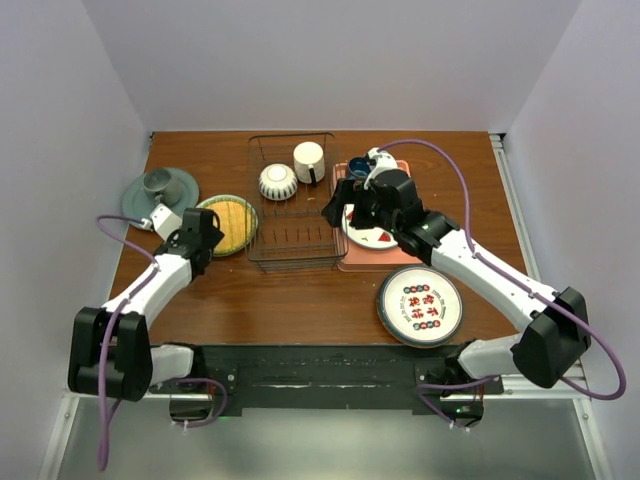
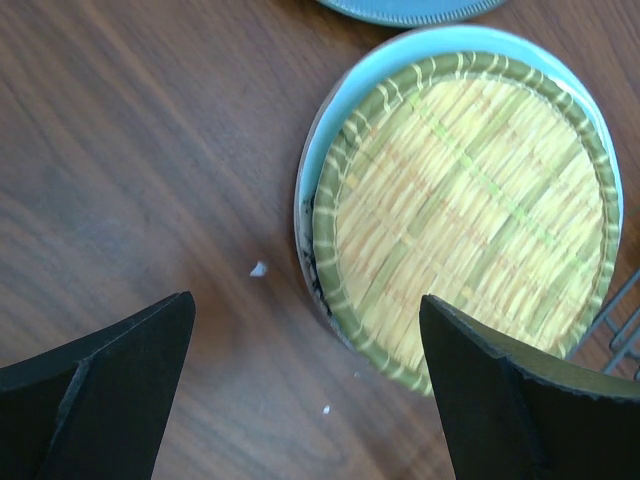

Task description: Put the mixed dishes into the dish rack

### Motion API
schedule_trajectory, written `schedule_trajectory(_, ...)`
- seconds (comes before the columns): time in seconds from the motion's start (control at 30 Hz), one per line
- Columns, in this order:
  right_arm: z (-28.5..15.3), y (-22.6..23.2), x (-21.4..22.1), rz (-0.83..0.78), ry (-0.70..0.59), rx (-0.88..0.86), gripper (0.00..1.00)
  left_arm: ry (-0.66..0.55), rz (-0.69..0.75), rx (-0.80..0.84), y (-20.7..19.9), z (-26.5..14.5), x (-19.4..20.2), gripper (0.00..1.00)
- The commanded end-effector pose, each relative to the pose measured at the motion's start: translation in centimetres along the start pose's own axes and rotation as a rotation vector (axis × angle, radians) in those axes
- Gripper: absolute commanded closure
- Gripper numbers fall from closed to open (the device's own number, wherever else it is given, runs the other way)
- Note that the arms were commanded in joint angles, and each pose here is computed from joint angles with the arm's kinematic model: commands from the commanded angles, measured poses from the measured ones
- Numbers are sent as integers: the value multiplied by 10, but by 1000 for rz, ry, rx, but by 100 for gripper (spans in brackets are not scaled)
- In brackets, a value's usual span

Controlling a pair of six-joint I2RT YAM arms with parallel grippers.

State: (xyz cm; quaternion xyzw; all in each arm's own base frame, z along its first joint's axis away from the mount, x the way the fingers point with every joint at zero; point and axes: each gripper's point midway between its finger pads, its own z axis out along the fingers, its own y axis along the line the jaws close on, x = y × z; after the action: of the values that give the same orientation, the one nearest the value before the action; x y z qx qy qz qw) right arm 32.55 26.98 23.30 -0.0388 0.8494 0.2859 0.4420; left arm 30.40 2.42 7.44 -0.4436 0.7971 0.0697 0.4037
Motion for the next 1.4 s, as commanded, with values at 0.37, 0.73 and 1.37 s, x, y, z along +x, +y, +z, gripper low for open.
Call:
schedule_trajectory(0.37,-4,2,1,8,-8,-23,2,133,-55,89,-10,48,37,25)
schedule_trajectory(0.73,-3,4,0,3,-7,-27,1,146,-93,82,12,37,52,32)
schedule_trajectory(1.37,-2,3,2,17,-8,-29,2,144,-100,102,27,25,58,58)
